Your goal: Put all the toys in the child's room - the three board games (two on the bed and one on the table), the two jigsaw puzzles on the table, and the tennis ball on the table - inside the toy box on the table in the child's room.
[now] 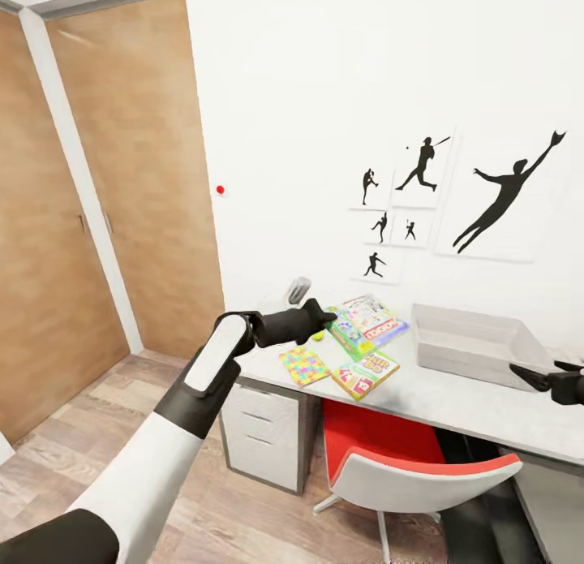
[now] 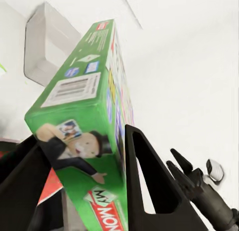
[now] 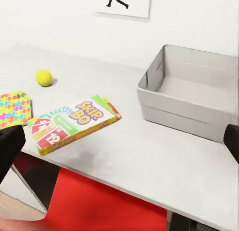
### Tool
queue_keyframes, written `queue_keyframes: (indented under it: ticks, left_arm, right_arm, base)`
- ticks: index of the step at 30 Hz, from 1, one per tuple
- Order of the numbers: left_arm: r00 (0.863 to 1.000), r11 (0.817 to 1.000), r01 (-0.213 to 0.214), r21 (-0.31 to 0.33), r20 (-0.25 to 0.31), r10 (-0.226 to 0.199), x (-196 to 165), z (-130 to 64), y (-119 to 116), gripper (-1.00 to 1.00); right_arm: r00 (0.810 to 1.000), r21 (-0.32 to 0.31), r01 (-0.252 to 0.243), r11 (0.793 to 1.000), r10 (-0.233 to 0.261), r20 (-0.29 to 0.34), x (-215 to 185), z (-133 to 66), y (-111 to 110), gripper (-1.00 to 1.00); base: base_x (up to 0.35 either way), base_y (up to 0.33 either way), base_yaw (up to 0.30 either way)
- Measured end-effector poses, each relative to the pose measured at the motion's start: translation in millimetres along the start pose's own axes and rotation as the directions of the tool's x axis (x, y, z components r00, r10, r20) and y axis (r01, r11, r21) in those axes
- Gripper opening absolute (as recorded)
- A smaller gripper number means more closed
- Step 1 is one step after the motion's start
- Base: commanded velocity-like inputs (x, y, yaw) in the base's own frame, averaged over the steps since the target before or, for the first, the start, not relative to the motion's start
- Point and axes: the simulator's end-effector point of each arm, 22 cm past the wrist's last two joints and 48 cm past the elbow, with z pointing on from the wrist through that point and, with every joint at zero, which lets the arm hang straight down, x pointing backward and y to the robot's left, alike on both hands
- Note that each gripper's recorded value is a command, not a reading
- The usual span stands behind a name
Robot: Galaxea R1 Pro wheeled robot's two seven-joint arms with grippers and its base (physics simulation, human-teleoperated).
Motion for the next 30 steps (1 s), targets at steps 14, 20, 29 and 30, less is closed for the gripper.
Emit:
queue_keyframes:
  ticks: [14,20,29,30]
  left_arm:
    - [0.996,0.997,-0.002,0.083,-0.091,0.009,52,-1.3,-115,-1.00]
    - [0.999,1.000,0.014,-0.002,-0.047,-0.014,-10,4.7,-93,-1.00]
    - [0.999,0.998,0.022,-0.054,-0.037,-0.024,-23,-2.2,-64,-1.00]
    - [0.999,0.998,0.025,-0.055,-0.036,-0.027,-23,-2.9,-63,-1.00]
  right_arm:
    - [1.000,0.024,-0.025,0.999,0.025,0.010,-10,-7.8,-13,1.00]
    - [0.999,0.026,-0.034,0.999,0.033,0.019,-13,-8.9,-15,1.00]
    - [0.999,-0.026,-0.034,0.999,0.034,0.022,-12,-10.7,-5,1.00]
    - [0.999,-0.091,-0.030,0.995,0.032,0.024,-14,-12.5,9,1.00]
  base:
    - [0.000,0.000,-0.295]
    - [0.000,0.000,-0.255]
    - [0.009,0.006,-0.030]
    - [0.118,0.085,-0.003]
